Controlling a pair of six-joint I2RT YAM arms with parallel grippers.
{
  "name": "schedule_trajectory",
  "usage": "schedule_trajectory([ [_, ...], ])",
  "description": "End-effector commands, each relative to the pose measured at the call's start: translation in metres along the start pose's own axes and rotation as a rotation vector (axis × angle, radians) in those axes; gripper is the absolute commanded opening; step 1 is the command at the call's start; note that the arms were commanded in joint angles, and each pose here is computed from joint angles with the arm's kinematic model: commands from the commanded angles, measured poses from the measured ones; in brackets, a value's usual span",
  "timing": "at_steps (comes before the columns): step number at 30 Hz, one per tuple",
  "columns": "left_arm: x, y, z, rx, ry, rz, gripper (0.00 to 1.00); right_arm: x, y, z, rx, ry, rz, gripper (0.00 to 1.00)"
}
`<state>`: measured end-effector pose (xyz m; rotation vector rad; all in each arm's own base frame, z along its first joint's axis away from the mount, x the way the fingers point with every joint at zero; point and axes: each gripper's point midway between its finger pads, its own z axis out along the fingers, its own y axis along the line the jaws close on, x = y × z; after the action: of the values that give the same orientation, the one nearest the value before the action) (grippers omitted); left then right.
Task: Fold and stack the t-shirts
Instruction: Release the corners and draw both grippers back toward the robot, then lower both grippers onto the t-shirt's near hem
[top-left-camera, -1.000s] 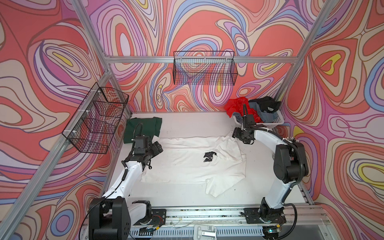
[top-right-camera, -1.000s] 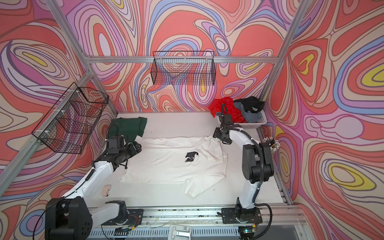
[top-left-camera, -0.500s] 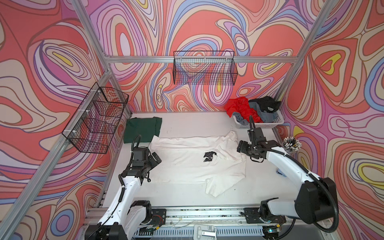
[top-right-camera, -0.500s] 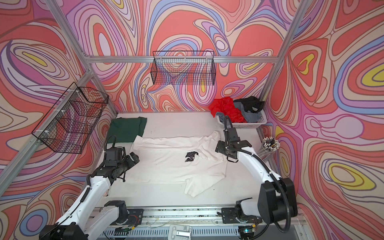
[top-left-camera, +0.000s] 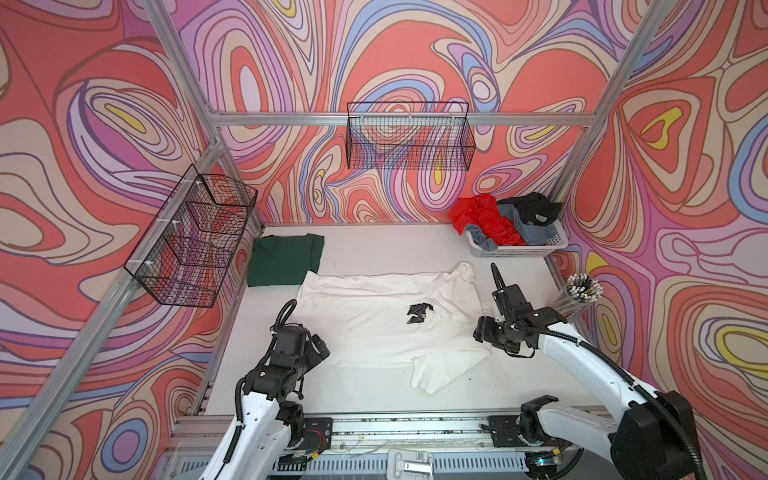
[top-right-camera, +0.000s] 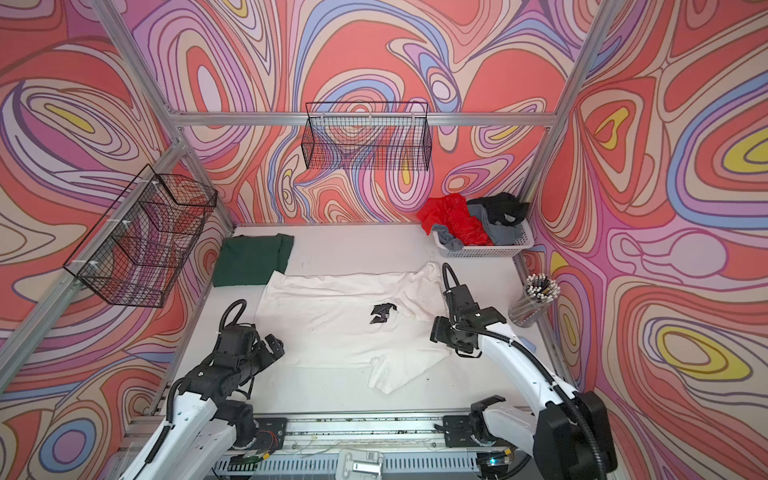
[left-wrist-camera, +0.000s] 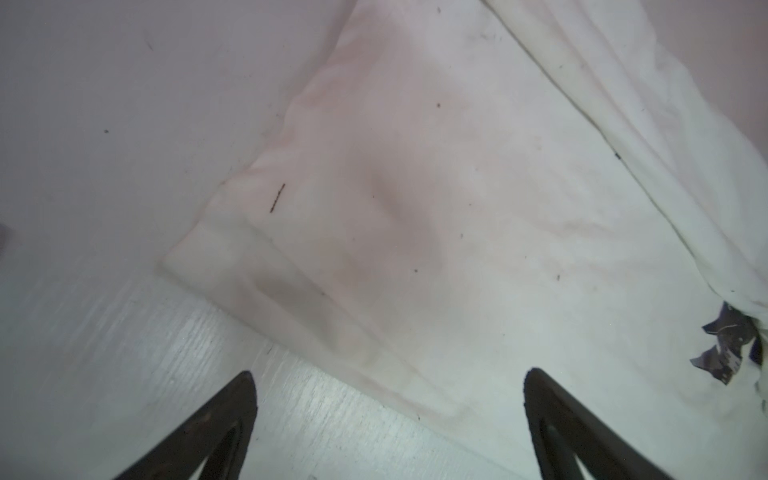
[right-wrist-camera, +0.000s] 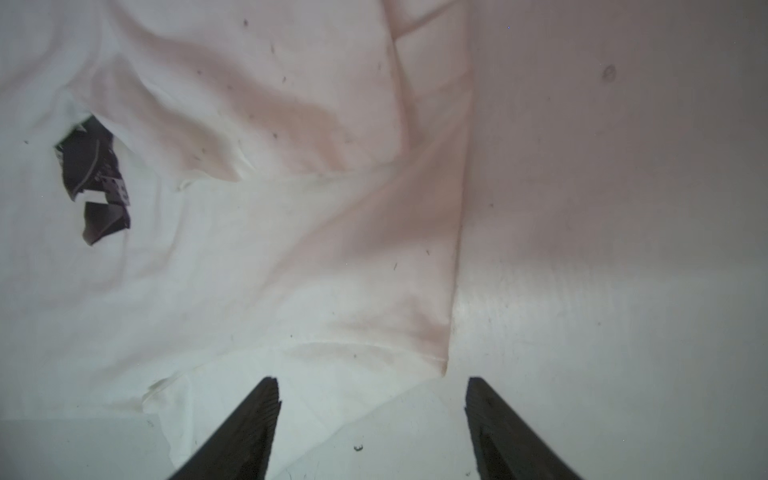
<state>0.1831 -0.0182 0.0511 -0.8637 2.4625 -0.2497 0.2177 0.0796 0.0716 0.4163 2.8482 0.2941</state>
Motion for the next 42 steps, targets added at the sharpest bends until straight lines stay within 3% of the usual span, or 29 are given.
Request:
schedule_trajectory([
  [1,0.014,0.02,0.01,-0.093,0.041,-0.028,1.0,0.021,-0.001,0.007,-0.021,0.06,0.021,0.71],
  [9,0.014,0.018,0.02,-0.097,0.053,-0.013,0.98,0.031,0.001,0.013,0.008,0.079,0.017,0.62],
  [14,0.012,0.019,0.02,-0.086,0.027,-0.03,0.87,0.046,-0.001,0.019,0.002,0.122,0.08,0.6],
  [20,0.012,0.016,0.021,-0.067,0.028,-0.025,0.72,0.044,-0.014,0.009,0.047,0.076,0.101,0.59],
  [26,0.014,0.013,0.024,-0.069,0.051,-0.016,0.63,0.061,-0.012,0.017,0.016,0.145,0.13,0.56],
  [39,0.013,0.006,0.027,-0.041,0.057,-0.001,0.48,0.06,-0.016,0.032,0.008,0.107,0.176,0.52],
  [42,0.012,0.002,0.028,-0.027,0.059,0.008,0.39,0.058,-0.016,0.037,0.011,0.097,0.187,0.5],
])
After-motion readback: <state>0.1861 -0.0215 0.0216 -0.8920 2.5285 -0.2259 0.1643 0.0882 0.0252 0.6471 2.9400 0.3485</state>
